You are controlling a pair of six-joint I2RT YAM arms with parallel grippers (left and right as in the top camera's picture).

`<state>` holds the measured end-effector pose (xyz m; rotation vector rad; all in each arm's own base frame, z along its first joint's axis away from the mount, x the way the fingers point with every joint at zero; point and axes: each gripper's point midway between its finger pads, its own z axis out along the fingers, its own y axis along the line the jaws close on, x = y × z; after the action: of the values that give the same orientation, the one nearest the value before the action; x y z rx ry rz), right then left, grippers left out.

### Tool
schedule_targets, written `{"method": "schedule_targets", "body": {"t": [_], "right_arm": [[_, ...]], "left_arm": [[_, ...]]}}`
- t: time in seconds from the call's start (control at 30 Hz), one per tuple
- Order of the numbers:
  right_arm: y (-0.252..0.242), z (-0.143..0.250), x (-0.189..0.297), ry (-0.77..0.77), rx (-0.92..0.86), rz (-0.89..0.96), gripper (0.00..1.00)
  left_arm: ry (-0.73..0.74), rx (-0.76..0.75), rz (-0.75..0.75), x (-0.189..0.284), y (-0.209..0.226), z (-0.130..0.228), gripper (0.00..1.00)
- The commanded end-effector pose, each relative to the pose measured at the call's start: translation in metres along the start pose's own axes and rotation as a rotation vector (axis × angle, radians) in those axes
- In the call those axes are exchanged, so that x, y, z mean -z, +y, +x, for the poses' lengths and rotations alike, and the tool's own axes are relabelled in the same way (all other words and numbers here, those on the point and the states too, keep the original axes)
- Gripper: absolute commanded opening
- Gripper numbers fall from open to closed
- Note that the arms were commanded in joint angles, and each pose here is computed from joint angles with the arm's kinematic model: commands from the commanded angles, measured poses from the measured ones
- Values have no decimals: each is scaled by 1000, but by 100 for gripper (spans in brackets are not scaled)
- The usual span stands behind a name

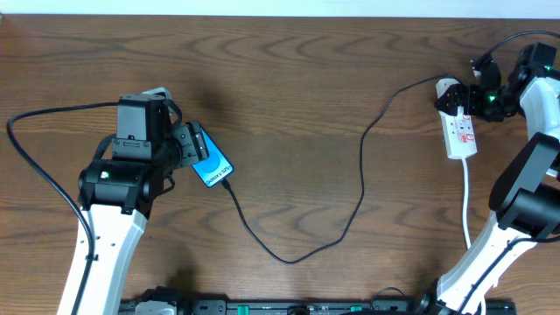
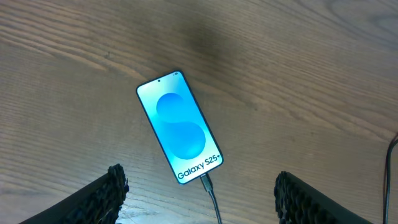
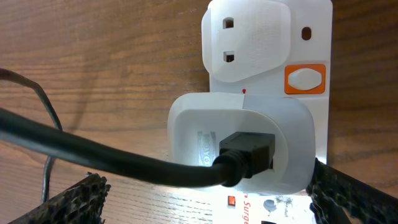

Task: Plug charger to phone and switch on socket

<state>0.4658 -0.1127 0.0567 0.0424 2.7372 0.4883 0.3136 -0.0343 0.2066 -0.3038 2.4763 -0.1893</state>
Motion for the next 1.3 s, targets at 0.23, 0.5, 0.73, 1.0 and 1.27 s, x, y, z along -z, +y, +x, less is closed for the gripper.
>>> {"method": "schedule_targets", "body": {"t": [0.23,0.5,0.73,1.0,1.27], "right_arm": [[19,9,-18,34,-8,-57,99],[31,17,-27,57,-7,-94,99],[34,19,-29,66,-19,-99,99],[46,22,-34,76,-22,-129,99],[64,30,-45,68,-50,-234,99]], "left_arm": [[-3,-12,-11,0,1,-2,78],[-3,-12,-11,0,1,-2,78],[-4,-12,-11,0,1,-2,78],[-3,-12,-11,0,1,-2,78],[-4,-12,-11,0,1,-2,78]]}}
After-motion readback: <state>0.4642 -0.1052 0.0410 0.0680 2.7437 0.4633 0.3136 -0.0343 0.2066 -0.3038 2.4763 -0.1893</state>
